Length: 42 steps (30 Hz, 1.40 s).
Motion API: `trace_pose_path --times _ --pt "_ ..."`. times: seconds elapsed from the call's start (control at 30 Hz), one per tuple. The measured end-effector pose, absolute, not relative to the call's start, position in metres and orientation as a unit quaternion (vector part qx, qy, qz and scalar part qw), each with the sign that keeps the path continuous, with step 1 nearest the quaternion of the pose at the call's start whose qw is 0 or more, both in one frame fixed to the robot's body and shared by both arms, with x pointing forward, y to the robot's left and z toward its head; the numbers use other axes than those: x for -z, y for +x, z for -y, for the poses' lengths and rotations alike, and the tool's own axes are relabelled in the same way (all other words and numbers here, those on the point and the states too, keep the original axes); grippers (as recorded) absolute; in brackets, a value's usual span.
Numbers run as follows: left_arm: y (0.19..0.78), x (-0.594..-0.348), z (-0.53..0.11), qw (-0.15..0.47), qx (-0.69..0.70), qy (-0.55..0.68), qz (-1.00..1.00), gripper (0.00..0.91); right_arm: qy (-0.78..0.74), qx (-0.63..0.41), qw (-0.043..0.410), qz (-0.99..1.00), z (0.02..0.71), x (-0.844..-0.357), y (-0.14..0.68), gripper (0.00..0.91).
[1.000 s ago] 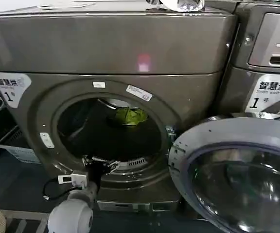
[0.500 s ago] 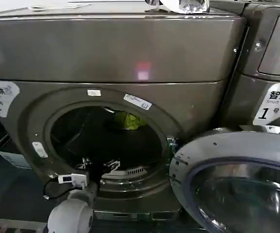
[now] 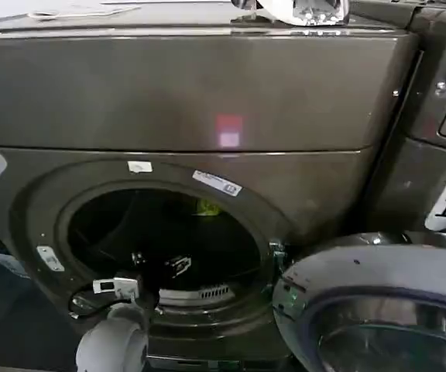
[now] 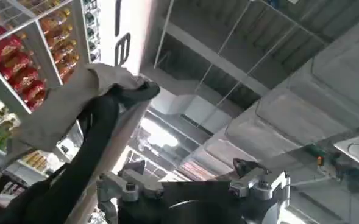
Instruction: Grasp the clothes from the dryer.
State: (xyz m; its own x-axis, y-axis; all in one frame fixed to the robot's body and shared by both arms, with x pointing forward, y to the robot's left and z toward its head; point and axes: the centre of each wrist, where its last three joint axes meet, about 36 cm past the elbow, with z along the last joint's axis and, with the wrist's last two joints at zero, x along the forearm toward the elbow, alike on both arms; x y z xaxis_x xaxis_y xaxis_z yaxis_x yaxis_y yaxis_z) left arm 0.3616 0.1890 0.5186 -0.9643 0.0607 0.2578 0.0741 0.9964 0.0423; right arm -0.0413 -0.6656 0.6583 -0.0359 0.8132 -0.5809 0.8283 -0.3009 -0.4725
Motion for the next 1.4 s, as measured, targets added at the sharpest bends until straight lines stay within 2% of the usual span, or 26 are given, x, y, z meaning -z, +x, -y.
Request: trace_pose_path --times 1.4 --pt "0.3669 -0.5143 -0.1832 0.135 0.026 -0.042 0.99 0.907 0.7 0.406 0.005 -0.587 0.6669 -0.6556 -0.0483 0.907"
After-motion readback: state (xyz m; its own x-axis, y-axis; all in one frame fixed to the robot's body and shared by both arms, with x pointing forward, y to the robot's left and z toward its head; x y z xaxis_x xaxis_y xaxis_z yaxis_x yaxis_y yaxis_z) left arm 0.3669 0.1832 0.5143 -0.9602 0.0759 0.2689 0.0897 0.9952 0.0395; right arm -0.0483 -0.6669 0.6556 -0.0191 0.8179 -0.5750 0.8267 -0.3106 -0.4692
